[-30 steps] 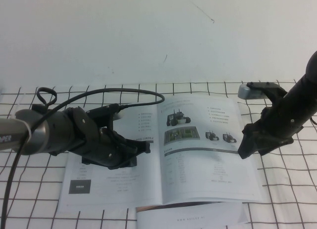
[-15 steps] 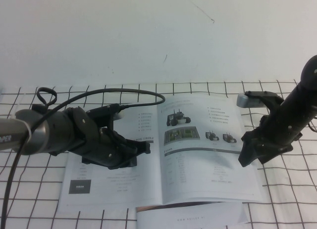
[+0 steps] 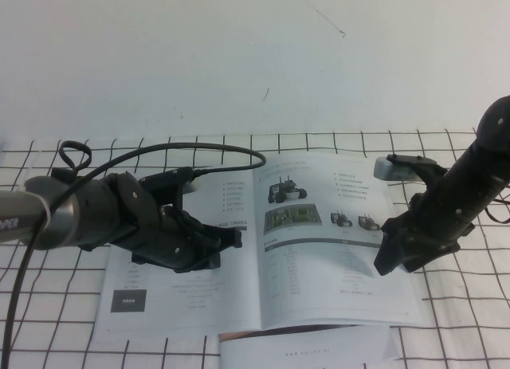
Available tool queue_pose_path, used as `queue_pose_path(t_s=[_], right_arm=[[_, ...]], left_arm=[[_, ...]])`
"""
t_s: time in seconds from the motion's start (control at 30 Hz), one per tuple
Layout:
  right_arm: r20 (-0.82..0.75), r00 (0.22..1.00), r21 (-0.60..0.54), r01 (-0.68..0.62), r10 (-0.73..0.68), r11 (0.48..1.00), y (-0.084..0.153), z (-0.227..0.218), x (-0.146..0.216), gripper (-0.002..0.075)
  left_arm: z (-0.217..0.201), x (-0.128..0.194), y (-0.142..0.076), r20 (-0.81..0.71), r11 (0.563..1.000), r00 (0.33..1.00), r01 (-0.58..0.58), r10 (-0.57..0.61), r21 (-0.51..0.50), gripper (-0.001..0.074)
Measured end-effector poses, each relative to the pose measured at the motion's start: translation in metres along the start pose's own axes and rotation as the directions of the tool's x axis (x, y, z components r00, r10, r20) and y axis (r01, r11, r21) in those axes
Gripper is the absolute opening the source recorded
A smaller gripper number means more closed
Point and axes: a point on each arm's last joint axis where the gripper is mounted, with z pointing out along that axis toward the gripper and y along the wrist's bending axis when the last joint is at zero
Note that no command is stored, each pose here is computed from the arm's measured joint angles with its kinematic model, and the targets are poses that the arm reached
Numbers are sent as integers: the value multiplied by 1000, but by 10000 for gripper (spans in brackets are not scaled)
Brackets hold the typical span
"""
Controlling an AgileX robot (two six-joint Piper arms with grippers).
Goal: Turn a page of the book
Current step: Open the closed book
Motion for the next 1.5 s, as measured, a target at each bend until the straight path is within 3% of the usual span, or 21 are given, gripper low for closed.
queue_pose_path(t_s=[0.77, 1.13, 1.5], right_arm=[[-15, 1000, -1, -6, 6, 1000, 2, 1, 0, 470], [166, 986, -262, 17, 27, 965, 20, 4, -17, 470], [218, 976, -305, 44, 25, 951, 25, 1, -21, 470]], left_arm=[[1, 0, 0, -1, 1000, 1000, 24, -24, 8, -3], [1, 0, -1, -1, 1000, 1000, 23, -23, 10, -3], [1, 0, -1, -1, 1000, 1000, 15, -15, 11, -3]])
